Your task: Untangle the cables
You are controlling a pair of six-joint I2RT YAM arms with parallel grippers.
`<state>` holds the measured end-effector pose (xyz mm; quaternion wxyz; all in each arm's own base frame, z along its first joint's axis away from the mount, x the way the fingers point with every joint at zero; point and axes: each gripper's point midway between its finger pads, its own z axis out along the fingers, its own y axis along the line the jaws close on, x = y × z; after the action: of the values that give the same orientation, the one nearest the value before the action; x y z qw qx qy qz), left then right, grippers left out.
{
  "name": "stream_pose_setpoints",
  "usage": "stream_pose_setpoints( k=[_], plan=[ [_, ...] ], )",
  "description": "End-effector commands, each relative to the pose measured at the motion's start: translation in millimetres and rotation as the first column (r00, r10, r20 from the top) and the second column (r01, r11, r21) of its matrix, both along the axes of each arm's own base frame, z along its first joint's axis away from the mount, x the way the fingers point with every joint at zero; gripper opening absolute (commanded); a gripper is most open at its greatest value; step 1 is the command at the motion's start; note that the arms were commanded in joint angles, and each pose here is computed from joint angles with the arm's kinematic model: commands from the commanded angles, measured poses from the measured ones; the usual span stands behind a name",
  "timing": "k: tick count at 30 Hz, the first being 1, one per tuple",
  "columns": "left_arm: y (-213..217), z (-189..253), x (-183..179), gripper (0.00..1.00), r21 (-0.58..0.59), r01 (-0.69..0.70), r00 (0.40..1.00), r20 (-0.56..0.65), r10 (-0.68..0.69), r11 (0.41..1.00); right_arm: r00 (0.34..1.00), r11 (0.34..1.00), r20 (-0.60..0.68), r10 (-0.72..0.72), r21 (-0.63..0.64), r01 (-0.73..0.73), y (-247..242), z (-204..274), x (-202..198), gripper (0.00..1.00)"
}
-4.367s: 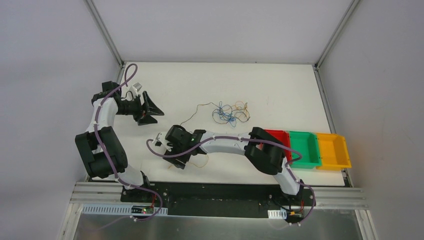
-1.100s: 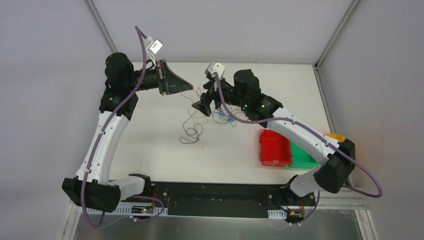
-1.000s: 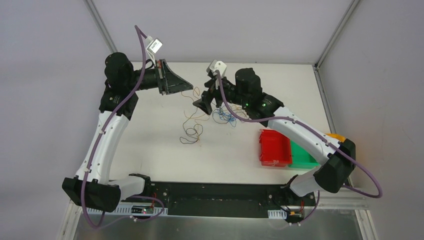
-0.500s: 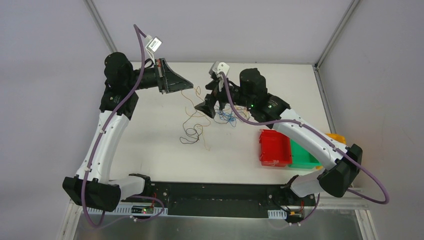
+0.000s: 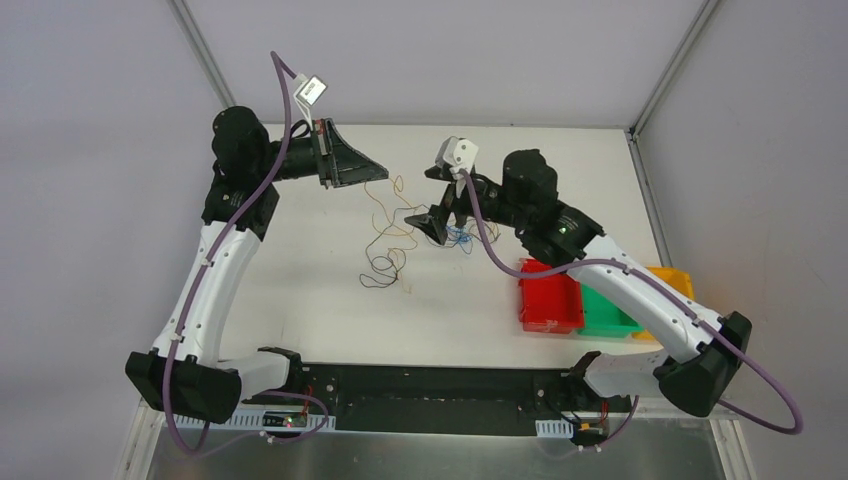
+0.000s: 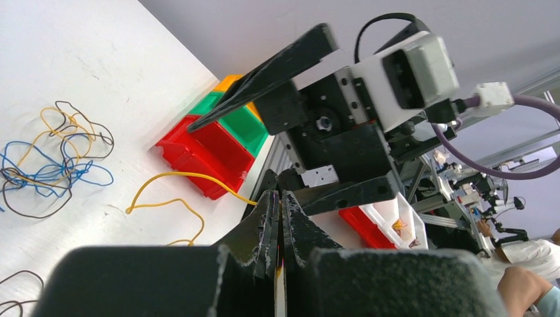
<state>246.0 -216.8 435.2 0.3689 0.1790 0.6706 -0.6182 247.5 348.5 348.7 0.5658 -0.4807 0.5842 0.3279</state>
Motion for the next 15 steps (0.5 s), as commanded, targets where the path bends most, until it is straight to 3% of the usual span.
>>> stream_pose_setpoints(
  k=[1, 5, 15],
  plan=[
    [-3, 5, -3, 0.0, -0.02, -0.003, 1.0, 0.018, 0.003, 1.0, 0.987, 0.996, 0.154, -0.034, 0.085, 0.021, -9, 45, 1, 0.99],
    [-8, -1, -1, 0.0, -0.022, -0.015, 1.0, -0.005, 0.015, 1.0, 0.983, 0.99, 0.168, -0.078, 0.128, 0.057, 5, 58, 11, 0.99],
    [-8, 9, 17, 0.0, -0.081, -0.093, 0.993, -0.086, 0.086, 0.992, 0.992, 0.981, 0.124, 0.024, 0.186, -0.047, 47, 55, -3, 0.99]
  ],
)
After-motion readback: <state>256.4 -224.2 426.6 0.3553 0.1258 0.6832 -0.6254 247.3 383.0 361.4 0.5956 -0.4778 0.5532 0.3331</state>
